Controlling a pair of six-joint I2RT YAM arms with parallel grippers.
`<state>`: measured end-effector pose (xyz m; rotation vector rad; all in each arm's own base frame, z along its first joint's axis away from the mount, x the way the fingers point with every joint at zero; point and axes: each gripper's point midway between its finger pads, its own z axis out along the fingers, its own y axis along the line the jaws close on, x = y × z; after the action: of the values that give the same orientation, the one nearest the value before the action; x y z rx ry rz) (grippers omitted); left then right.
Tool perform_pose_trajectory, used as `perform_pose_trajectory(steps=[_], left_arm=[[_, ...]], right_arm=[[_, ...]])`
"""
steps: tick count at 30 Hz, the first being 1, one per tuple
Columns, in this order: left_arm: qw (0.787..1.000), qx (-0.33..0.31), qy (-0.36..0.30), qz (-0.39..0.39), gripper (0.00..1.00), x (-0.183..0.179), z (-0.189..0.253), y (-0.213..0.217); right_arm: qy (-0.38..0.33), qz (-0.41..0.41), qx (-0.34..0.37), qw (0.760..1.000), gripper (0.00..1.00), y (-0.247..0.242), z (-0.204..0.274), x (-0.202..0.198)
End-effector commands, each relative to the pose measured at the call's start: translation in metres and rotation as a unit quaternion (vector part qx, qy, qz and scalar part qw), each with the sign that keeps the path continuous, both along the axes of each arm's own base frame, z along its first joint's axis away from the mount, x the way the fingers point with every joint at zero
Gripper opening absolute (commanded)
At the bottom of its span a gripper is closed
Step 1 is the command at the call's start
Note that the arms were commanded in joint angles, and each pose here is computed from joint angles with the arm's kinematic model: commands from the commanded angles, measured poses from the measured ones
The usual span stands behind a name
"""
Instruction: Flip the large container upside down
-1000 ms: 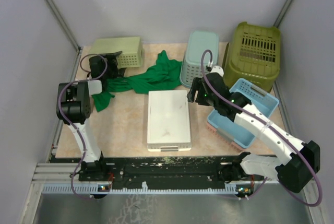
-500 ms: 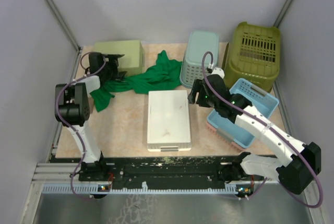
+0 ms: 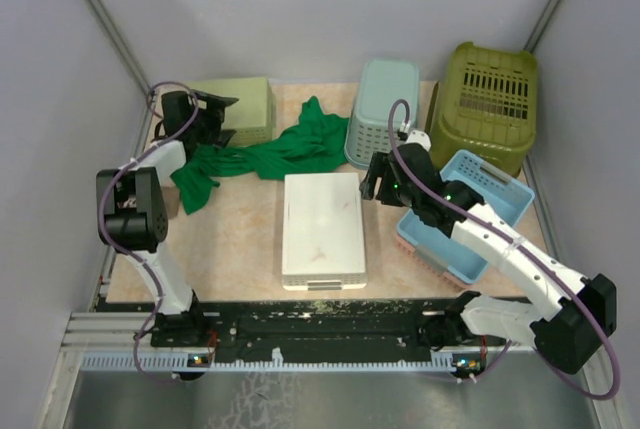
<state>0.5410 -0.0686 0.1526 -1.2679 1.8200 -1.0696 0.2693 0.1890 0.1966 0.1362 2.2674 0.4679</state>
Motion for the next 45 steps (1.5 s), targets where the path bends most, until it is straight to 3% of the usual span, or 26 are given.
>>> perform_pose_trajectory(steps=[1,6,10,15,20,29,36,45], left_arm=[[0.987,0.124,-0.084,-0.064,1.0,-0.013,0.059,-0.008],[0.945,0.27,-0.121,-0.137,1.0,-0.053,0.087,-0.042],[0.902,0.349,-0.157,-0.2,1.0,-0.1,0.093,-0.074],[0.872,0.381,-0.177,-0.25,1.0,-0.158,0.091,-0.079],[0.855,0.411,-0.185,-0.257,1.0,-0.19,0.097,-0.068],[0.85,0.427,-0.194,-0.239,1.0,-0.199,0.115,-0.058],[0.859,0.426,-0.2,-0.203,1.0,-0.2,0.137,-0.05],[0.859,0.462,-0.191,-0.111,1.0,-0.211,0.189,-0.013]], right_arm=[[-0.033,-0.001,0.03,0.999,0.69,0.003,0.021,0.006],[-0.032,0.002,0.032,0.999,0.69,0.006,0.019,0.008],[-0.024,0.011,0.035,0.999,0.69,0.012,0.012,0.009],[-0.008,0.024,0.04,0.999,0.69,0.02,-0.003,0.008],[0.016,0.032,0.041,0.999,0.69,0.027,-0.028,0.007],[0.089,0.077,0.078,0.99,0.69,0.056,-0.073,-0.006],[0.106,0.167,0.131,0.971,0.69,0.12,-0.071,-0.028],[0.117,0.343,0.241,0.9,0.68,0.252,-0.035,-0.04]])
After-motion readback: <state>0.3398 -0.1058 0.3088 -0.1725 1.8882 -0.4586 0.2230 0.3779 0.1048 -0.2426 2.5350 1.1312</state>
